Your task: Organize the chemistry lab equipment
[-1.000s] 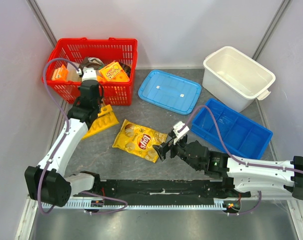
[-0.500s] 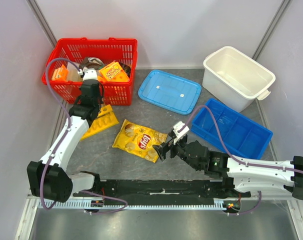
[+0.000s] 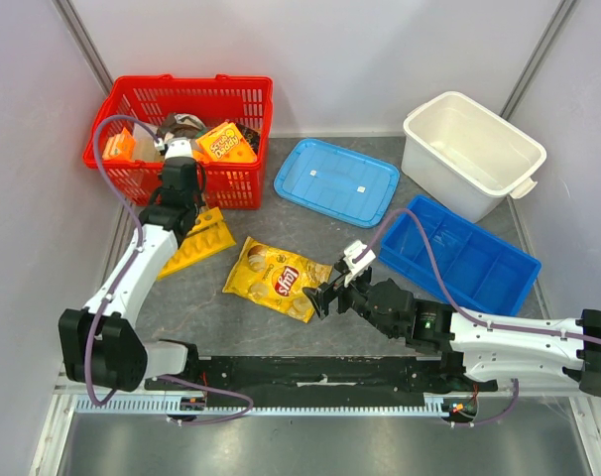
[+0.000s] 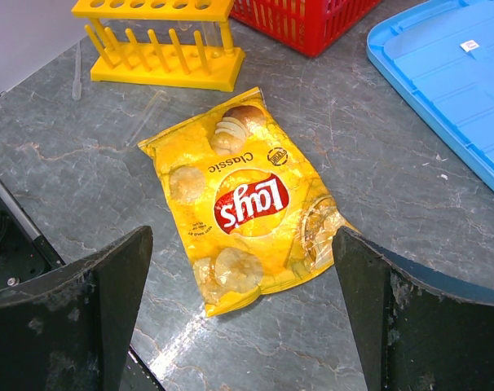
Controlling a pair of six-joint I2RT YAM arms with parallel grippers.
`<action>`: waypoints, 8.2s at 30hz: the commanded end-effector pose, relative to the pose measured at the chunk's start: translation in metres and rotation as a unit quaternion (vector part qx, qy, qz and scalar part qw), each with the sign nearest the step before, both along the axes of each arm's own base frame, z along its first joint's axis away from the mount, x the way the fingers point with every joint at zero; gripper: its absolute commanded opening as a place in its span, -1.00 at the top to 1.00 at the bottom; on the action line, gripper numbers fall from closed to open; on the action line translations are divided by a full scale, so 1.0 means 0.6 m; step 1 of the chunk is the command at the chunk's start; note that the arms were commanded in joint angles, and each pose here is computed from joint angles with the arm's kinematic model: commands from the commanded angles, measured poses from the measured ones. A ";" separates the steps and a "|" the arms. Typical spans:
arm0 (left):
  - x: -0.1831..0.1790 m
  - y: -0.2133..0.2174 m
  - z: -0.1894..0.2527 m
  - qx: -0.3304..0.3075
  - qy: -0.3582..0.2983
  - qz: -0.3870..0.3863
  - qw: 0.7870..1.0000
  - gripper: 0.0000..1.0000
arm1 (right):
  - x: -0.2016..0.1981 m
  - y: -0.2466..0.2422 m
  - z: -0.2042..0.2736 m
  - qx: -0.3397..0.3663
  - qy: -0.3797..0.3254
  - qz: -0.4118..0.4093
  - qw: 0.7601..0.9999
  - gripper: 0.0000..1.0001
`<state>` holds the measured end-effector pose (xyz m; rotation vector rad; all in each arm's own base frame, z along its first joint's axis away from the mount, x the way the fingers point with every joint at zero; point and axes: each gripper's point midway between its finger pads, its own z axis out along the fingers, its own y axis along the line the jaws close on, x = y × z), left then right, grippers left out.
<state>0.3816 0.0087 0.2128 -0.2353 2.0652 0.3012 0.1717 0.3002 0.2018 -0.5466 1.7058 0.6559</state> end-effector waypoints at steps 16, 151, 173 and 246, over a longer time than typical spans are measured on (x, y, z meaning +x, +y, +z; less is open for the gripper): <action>0.027 -0.002 -0.017 -0.032 -0.001 0.009 0.999 0.49 | 0.004 0.003 0.014 0.020 -0.006 -0.009 1.000 -0.96; -0.276 -0.289 0.010 -0.407 -0.003 -0.400 0.821 0.67 | 0.111 0.230 0.125 0.257 0.194 0.247 0.914 -0.22; -0.271 -0.289 0.011 -0.402 -0.014 -0.404 0.822 0.56 | 0.126 0.254 0.099 0.275 0.214 0.248 0.904 0.34; -0.263 -0.248 0.033 -0.348 0.228 -0.308 0.856 0.08 | 0.088 0.281 0.044 0.051 0.040 0.264 0.962 0.39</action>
